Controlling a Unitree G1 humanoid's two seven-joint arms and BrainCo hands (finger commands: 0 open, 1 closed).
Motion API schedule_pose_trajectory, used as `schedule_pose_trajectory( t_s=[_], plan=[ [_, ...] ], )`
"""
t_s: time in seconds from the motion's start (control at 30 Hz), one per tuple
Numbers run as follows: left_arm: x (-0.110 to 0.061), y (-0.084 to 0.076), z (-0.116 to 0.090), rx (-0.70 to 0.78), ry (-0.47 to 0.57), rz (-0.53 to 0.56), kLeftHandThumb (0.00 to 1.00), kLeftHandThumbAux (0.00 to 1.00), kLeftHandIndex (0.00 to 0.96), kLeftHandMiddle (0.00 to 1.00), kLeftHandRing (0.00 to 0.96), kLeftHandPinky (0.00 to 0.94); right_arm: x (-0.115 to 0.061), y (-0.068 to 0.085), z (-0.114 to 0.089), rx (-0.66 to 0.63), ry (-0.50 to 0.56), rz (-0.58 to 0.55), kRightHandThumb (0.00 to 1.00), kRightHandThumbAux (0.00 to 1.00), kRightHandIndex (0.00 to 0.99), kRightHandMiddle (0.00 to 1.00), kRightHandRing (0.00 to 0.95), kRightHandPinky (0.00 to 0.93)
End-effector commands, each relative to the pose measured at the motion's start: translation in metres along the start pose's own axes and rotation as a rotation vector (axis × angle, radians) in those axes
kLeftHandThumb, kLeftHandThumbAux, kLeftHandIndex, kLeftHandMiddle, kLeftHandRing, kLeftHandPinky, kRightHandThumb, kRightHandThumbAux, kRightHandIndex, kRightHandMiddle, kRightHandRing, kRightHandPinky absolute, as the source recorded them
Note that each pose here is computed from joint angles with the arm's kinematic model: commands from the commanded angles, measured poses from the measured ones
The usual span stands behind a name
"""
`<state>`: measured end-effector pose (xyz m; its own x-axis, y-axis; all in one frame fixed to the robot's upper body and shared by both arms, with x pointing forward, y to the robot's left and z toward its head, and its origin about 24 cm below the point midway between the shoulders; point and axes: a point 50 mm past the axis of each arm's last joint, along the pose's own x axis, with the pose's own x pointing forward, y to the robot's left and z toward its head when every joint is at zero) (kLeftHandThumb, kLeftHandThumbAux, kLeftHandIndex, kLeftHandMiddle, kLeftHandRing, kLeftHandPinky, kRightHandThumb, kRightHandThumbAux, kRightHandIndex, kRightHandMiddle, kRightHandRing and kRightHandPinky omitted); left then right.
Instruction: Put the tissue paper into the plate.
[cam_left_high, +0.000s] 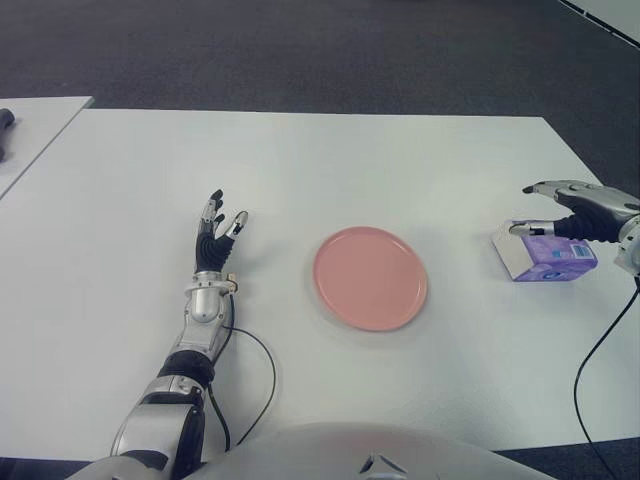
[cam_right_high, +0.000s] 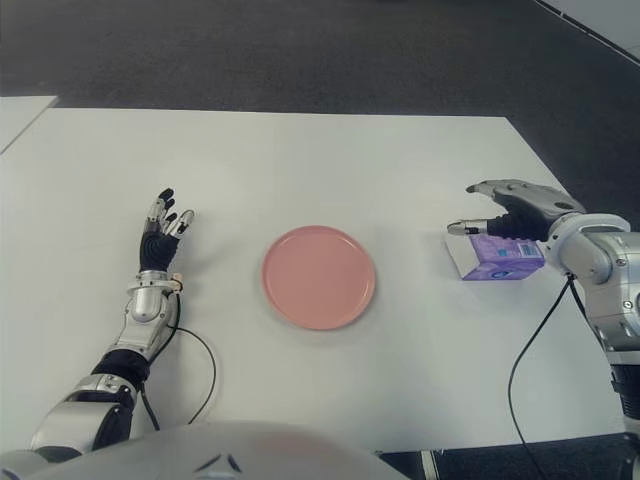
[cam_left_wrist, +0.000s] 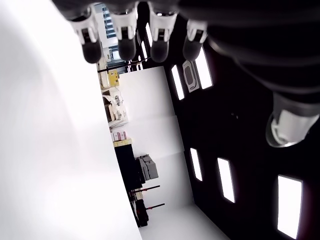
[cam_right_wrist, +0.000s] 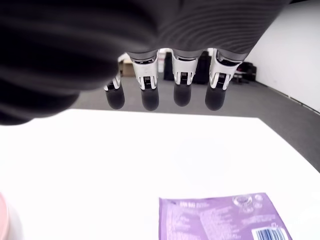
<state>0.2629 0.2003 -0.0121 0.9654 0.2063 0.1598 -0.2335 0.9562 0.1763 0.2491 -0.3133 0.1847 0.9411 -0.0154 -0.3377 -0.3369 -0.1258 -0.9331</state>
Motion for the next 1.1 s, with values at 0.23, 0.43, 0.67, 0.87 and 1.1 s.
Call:
schedule_pose_trajectory(
  t_s=[0.23, 0.43, 0.67, 0.87, 1.1],
  plan=[
    [-0.01, 0.005, -0.011, 0.025, 0.048, -0.014, 0.0, 0.442, 0.0, 0.0, 0.0, 0.0, 0.001, 0.012, 0.006, -0.135, -0.055, 0.01, 0.493, 0.205, 0.0, 0.0, 0.0, 0.0],
    [-0.01, 0.006, -0.011, 0.028, 0.05, -0.009, 0.0, 0.445, 0.0, 0.0, 0.0, 0.0, 0.001, 0.016, 0.002, -0.21, -0.079, -0.015, 0.545, 0.199, 0.0, 0.0, 0.0, 0.0],
    [-0.01, 0.007, -0.011, 0.024, 0.048, -0.001, 0.0, 0.449, 0.0, 0.0, 0.0, 0.0, 0.001, 0.018, -0.002, -0.269, -0.104, -0.01, 0.568, 0.199, 0.0, 0.0, 0.0, 0.0],
    [-0.011, 0.007, -0.01, 0.026, 0.034, -0.008, 0.0, 0.462, 0.0, 0.0, 0.0, 0.0, 0.0, 0.022, -0.008, -0.288, -0.099, 0.011, 0.575, 0.193, 0.0, 0.0, 0.0, 0.0],
    [-0.011, 0.008, -0.01, 0.022, 0.031, -0.02, 0.0, 0.462, 0.0, 0.0, 0.0, 0.0, -0.001, 0.031, -0.026, -0.291, -0.071, 0.039, 0.573, 0.186, 0.0, 0.0, 0.0, 0.0]
  ],
)
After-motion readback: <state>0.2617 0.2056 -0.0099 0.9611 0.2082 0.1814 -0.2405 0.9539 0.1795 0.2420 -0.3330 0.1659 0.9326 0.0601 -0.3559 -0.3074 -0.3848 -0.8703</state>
